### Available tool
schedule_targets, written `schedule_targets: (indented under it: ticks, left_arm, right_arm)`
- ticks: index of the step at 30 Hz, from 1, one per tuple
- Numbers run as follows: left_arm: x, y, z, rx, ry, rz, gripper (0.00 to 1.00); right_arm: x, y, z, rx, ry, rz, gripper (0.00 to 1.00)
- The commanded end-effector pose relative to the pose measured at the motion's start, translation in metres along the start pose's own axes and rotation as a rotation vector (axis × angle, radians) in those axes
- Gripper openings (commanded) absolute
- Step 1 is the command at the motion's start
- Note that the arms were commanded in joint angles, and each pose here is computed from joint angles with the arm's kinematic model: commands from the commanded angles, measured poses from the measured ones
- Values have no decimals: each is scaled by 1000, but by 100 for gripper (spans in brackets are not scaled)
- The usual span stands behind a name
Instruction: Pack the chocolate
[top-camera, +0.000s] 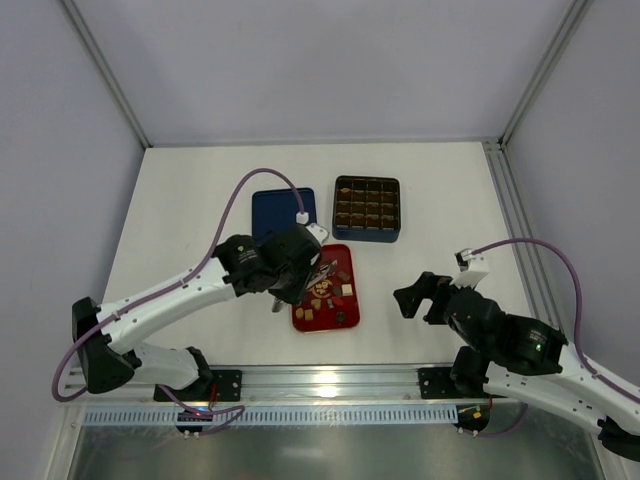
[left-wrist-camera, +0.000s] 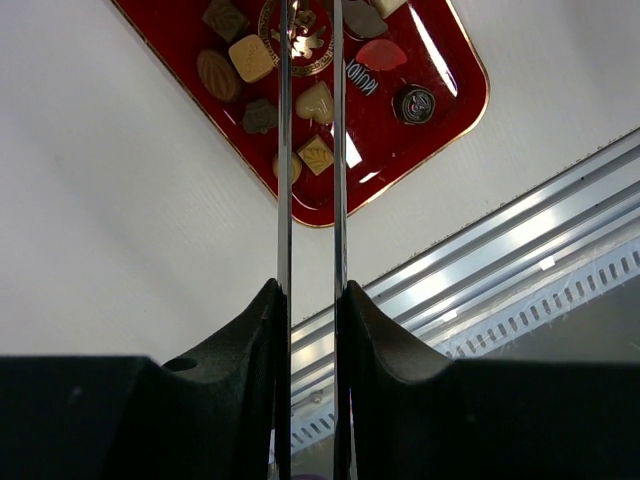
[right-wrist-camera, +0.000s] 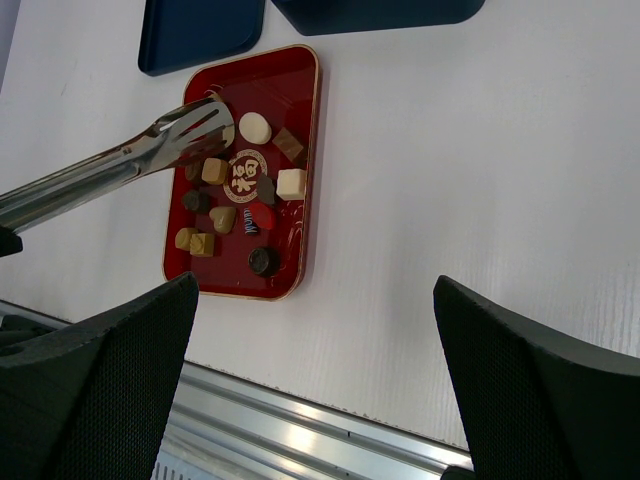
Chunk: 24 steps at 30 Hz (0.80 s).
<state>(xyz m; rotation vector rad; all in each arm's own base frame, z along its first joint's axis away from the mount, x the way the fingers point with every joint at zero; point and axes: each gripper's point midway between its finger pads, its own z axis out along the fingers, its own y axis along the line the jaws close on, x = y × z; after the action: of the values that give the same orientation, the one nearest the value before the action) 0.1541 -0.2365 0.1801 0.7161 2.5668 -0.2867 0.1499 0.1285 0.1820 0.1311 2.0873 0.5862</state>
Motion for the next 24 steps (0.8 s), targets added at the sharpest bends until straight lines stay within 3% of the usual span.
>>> schedule_targets:
  ticks: [1,14,22,24]
  left_arm:
    - [-14,-4,-3,-8,-30,9,21]
    - [-62,-5,-3,-57,-100,17,21]
    - [-142,10,-3,-100,-202,-26,21]
    - [-157,15,12,-120,-192,-34,21]
  right_arm:
    - [-10,6,-5,-28,-31,36,100]
    - [-11,5,-7,-31,-34,35,100]
    - [-15,9,-10,-39,-35,39,100]
    - [-16,9,-11,-42,-32,37,100]
